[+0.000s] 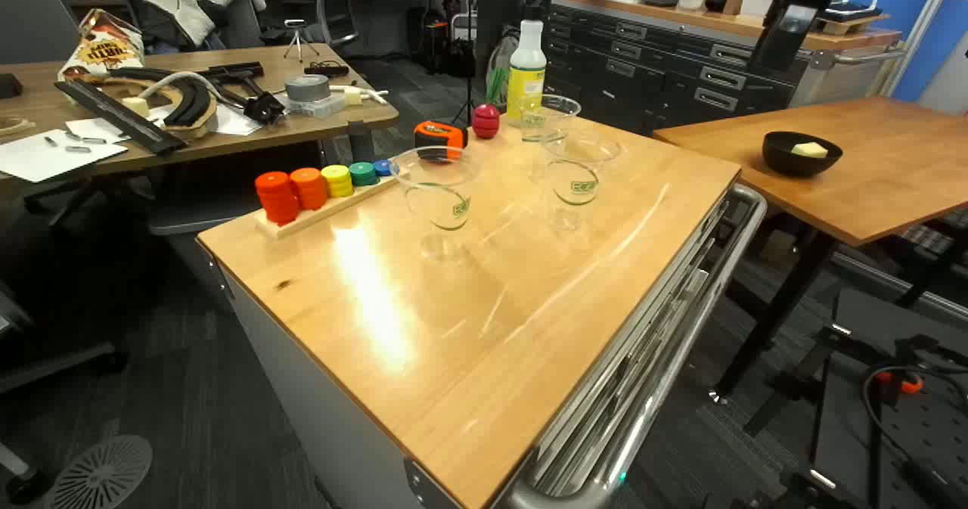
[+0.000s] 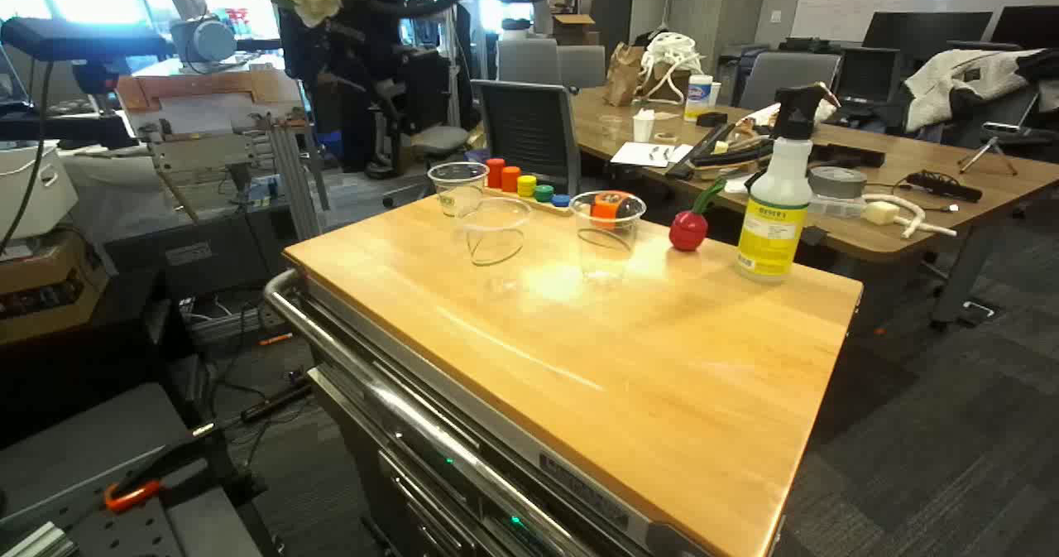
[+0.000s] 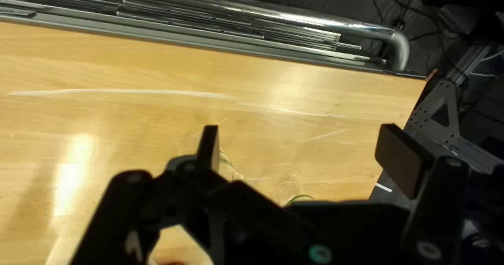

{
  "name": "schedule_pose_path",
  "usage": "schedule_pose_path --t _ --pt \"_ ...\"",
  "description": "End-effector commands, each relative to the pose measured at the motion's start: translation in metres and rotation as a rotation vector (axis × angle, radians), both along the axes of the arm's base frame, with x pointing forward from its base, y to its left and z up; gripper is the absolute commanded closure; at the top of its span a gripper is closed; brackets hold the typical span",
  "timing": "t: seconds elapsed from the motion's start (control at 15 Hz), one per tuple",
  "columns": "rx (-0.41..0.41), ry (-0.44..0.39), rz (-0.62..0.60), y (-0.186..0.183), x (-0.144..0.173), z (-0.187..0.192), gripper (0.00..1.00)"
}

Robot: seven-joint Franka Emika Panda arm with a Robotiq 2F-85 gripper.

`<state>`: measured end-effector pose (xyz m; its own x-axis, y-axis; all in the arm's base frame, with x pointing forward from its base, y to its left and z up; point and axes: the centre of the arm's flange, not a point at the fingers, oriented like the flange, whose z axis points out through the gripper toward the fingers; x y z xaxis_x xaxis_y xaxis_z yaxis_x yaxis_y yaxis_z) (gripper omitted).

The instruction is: Stack the clear cups together

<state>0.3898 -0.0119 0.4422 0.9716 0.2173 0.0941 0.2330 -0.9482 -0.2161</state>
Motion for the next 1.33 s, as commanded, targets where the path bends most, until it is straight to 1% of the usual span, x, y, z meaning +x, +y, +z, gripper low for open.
schedule_pose_path --t 0.0,0.67,0.73,0.87,1.07,1.13,1.27 --pt "0.000 -0.002 0.000 0.000 0.000 0.001 0.00" --pt "0.000 -0.008 -0.001 0.000 0.001 0.004 0.00" --pt "0.002 -0.002 -0.003 0.000 0.006 0.001 0.00" --pt "-0.007 -0.008 -0.029 0.001 0.030 -0.007 0.00" --pt "-0.027 0.012 -0.051 -0.005 0.069 -0.025 0.00" --pt "-0.050 0.010 -0.065 -0.006 0.086 -0.034 0.00" --pt "-0.087 0.016 -0.085 -0.009 0.109 -0.050 0.00"
